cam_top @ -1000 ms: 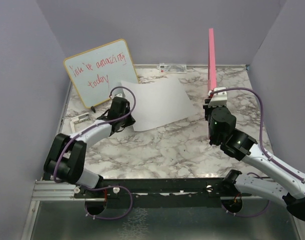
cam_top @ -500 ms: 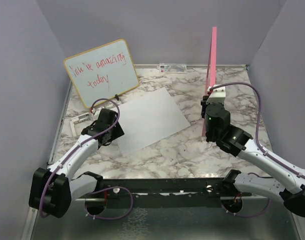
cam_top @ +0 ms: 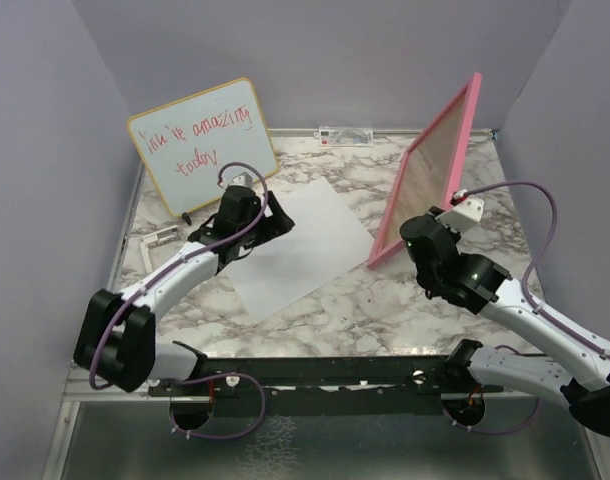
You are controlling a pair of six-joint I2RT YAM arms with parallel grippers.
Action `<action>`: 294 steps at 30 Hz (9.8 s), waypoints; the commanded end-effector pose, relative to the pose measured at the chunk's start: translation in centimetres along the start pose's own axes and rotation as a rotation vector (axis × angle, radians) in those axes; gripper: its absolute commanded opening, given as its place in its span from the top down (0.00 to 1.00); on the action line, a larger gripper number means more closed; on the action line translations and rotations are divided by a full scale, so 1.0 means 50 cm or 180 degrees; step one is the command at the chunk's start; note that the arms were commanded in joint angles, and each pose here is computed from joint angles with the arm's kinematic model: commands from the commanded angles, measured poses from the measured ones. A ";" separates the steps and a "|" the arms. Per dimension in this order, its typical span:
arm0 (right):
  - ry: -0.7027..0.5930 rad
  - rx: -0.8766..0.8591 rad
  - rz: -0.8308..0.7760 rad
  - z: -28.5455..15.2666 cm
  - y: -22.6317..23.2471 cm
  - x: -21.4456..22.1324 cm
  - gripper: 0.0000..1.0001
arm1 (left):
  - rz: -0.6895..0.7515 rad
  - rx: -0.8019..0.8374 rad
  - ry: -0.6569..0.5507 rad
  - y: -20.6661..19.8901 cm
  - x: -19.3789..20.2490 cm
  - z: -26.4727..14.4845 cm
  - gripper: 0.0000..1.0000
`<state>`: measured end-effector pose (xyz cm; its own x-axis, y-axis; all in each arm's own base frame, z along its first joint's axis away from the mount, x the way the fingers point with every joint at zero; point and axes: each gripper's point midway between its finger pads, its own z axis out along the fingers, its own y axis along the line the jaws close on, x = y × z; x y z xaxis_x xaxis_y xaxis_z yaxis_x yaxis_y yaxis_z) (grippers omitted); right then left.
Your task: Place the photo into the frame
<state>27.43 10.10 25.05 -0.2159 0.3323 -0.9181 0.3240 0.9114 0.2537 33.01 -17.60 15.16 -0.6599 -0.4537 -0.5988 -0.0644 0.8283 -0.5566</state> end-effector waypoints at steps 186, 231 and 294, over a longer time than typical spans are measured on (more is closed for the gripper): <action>-0.0467 -0.1462 -0.0988 -0.041 0.211 -0.142 0.99 | 0.0522 0.0479 0.1044 -0.190 0.072 0.192 0.24; 0.0415 -0.1685 -0.2469 -0.164 0.417 0.171 0.96 | -0.0255 0.0893 -0.0342 -0.278 -0.367 0.052 0.13; 0.2363 -0.0922 0.0171 0.261 0.182 0.295 0.34 | 0.0304 -0.0106 0.0434 0.050 -0.084 -0.015 1.00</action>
<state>38.08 18.94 9.17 -0.7918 0.4147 -0.4485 0.2202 0.8786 0.4238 35.80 -16.99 20.57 -0.7947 -0.3376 -0.5045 0.0677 0.7766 -0.6263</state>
